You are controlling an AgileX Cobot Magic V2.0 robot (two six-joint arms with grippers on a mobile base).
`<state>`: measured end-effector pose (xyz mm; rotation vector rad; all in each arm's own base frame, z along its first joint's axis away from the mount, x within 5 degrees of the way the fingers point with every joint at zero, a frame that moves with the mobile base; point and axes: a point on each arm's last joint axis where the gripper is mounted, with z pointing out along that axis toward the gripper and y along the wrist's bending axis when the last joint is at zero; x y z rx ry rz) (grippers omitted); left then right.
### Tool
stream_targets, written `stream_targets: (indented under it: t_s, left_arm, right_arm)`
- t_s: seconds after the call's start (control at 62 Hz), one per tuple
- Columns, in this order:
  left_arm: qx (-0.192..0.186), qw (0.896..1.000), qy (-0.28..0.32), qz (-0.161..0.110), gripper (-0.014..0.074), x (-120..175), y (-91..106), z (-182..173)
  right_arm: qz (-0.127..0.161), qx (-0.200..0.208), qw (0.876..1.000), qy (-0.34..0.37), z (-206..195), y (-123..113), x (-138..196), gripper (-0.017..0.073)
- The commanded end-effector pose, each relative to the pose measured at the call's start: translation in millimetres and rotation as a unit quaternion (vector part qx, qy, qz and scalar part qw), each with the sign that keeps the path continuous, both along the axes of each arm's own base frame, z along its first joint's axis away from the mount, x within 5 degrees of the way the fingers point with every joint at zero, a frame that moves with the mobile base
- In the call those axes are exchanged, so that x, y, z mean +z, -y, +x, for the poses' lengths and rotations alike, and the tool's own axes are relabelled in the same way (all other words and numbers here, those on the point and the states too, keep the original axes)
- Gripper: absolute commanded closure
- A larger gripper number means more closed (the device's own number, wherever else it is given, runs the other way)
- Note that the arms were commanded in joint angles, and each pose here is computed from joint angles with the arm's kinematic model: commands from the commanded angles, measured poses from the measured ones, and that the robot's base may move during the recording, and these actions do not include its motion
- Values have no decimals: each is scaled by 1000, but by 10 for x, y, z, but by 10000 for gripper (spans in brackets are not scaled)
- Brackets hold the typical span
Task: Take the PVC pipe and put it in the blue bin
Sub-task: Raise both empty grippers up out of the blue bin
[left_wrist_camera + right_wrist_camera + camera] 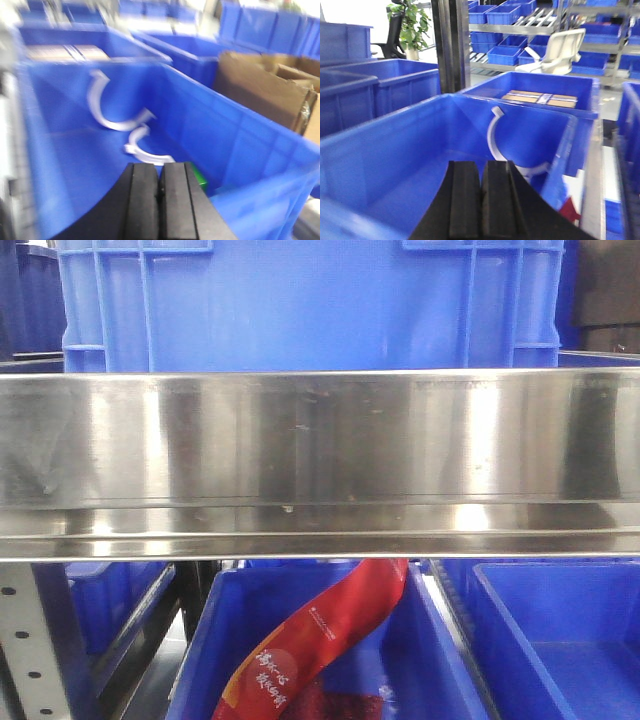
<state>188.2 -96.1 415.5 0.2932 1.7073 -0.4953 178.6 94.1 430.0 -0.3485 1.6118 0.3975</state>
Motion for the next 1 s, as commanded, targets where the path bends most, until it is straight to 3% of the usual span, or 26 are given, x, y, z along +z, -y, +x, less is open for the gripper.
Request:
stream_targets:
  t_s: [0.0, 0.177, 0.387, 0.613, 0.984]
  left_arm:
    - [6, 999, 36, -15, 704, -30, -87, -166]
    - [11, 999, 46, -20, 704, -254, -217, -415]
    - [12, 998, 56, -25, 704, -362, -304, -589]
    - [12, 998, 58, -26, 704, -356, -310, -602]
    - [12, 998, 58, -26, 704, -356, -310, -602]
  right_arm:
    - [-14, -4, 1000, 14, -116, 78, -62, 721]
    - [1, 0, 1000, 15, -388, 214, -325, 721]
    - [-8, 0, 1000, -9, -601, 326, -740, 721]
    - [24, 4, 999, 33, -702, 372, -645, 721]
    - [25, 4, 999, 35, -703, 372, -641, 721]
